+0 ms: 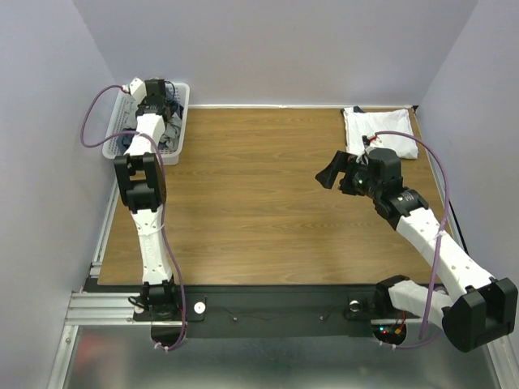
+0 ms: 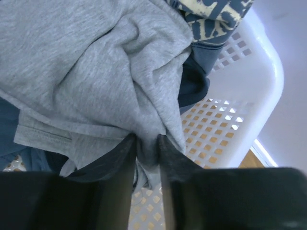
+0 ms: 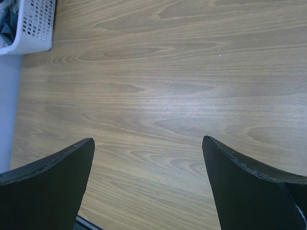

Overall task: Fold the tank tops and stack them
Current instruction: Grab the tank top from the pile

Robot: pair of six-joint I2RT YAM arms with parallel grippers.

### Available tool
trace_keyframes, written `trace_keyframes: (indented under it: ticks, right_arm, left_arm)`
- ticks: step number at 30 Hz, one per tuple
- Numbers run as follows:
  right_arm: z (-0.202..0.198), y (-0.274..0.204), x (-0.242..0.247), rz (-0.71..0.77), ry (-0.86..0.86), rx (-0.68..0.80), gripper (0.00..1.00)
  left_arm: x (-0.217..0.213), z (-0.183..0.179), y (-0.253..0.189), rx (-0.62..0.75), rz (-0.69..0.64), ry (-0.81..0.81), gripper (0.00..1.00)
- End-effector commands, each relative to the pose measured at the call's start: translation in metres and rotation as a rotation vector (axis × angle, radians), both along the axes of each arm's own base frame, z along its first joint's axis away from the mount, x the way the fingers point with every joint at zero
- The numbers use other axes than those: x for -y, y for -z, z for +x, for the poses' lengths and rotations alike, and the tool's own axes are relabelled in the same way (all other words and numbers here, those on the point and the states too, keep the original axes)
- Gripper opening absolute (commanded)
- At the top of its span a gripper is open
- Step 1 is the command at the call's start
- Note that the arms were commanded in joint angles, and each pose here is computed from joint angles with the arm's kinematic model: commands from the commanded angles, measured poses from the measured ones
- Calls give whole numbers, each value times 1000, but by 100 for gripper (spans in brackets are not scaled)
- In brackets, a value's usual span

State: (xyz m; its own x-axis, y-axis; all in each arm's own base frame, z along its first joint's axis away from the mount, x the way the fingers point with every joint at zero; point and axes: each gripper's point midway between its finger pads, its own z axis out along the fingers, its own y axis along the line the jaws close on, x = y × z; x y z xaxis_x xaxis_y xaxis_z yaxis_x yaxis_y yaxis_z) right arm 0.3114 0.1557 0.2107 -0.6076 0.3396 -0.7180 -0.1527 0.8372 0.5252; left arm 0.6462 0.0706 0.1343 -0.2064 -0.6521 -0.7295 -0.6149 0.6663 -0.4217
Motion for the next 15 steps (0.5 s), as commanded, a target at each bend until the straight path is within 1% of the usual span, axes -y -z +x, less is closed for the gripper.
trace_keyframes:
  ticks: [1, 4, 5, 7, 8, 10, 11, 14, 15]
  right_arm:
    - [2, 3, 0, -7, -13, 6, 100]
    - [3, 3, -1, -5, -15, 4, 100]
    - [3, 4, -1, -5, -16, 1, 100]
    - [3, 3, -2, -4, -19, 0, 100]
    - [3, 3, -2, -2, -18, 1, 100]
    - [3, 2, -3, 0, -21, 2, 100]
    - [3, 1, -2, 0, -19, 3, 100]
    - [3, 1, -3, 2, -22, 5, 100]
    - [4, 1, -3, 2, -22, 3, 100]
  left_arm:
    - [-15, 5, -32, 69, 6, -34, 18]
    - [-17, 4, -44, 91, 11, -30, 1]
    - [-17, 4, -51, 102, 15, -30, 0]
    - [-18, 2, -76, 144, 33, -21, 0]
    - [-19, -1, -97, 177, 42, -21, 0]
    - [-20, -4, -124, 218, 69, -11, 0]
    - [-19, -10, -149, 256, 82, -8, 0]
    - [-17, -20, -193, 327, 116, 15, 0]
    - [-15, -27, -217, 369, 129, 24, 0]
